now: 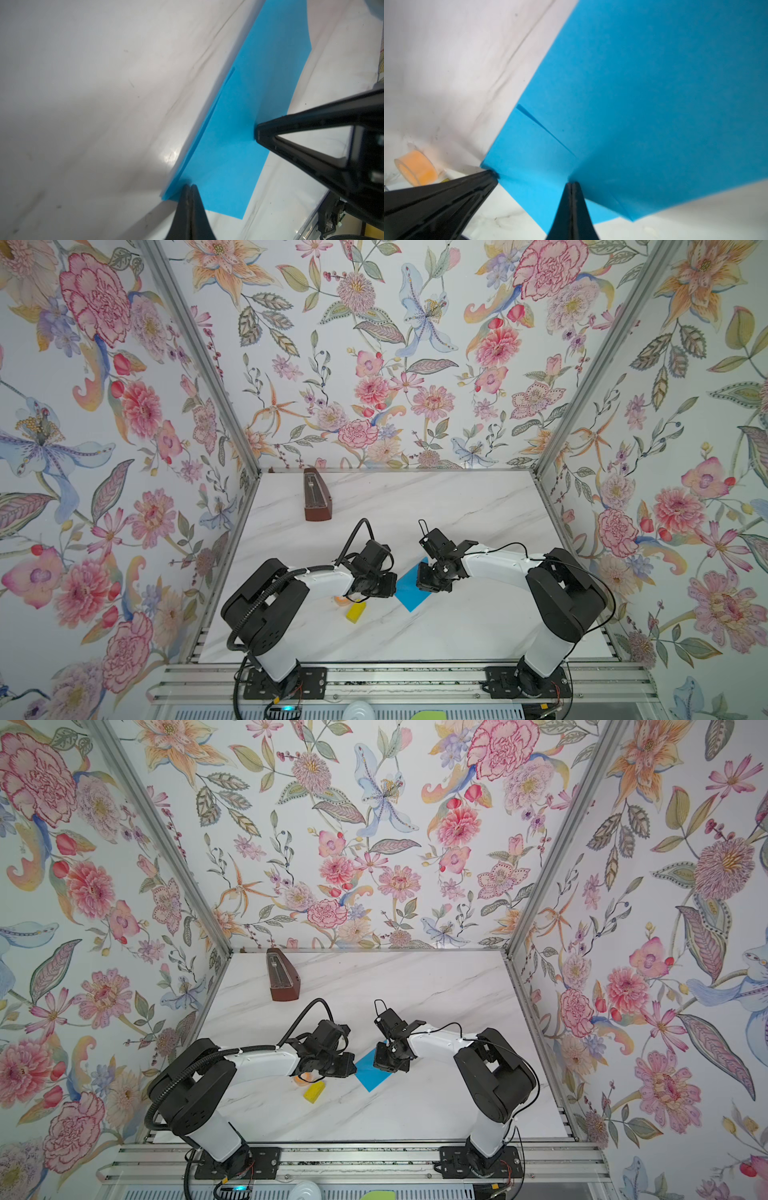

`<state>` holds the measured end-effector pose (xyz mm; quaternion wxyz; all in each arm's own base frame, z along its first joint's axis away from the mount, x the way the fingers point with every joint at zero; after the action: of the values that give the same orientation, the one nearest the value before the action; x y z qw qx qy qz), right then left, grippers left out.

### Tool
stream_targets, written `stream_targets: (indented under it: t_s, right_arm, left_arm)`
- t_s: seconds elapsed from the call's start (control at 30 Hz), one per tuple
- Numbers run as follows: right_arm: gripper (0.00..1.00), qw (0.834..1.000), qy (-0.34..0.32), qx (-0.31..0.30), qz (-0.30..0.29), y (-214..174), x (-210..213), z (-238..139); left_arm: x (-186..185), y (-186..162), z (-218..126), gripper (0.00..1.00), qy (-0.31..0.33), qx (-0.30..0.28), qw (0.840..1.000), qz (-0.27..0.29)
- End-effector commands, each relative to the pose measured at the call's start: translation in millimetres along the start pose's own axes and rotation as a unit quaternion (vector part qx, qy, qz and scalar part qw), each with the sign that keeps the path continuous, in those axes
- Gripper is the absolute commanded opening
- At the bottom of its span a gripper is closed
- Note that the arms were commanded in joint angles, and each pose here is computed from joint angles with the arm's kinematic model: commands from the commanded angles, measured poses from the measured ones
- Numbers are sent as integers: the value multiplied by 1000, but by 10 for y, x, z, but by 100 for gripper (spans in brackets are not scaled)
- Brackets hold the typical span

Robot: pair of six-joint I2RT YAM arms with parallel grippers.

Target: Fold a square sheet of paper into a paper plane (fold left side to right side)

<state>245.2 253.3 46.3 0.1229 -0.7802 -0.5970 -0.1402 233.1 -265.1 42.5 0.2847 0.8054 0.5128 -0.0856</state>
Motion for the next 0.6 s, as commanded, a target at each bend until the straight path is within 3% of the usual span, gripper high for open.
stream_targets:
  t_s: [0.0, 0.23, 0.43, 0.57]
  right_arm:
    - [3, 998, -27, 9, -57, 57, -46, 96]
    - [5, 979, -2, 60, -195, -5, 114, 267]
    - [5, 951, 29, 101, -292, -137, 265, 362]
    - [5, 936, 54, 116, -329, -200, 326, 359]
  left_arm:
    - [44, -297, -14, 6, 8, 47, 999, -27]
    - [-84, -1, -431, 12, 9, -35, 999, -14]
    - [195, 241, -689, 25, 40, -105, 993, -43]
    - [348, 414, -654, 30, 16, -126, 990, -65]
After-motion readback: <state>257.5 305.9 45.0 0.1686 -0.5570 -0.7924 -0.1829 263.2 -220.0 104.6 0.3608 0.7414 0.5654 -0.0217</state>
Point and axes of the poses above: each gripper's point midway between its finger pads, its own z axis out along the fingers, its own x axis along the line the jaws close on, y = z × x, the point moved 3 cm from there along -z, back along the fingers, and after that the axes turned 12 degrees about z, right-handed, at the moved point
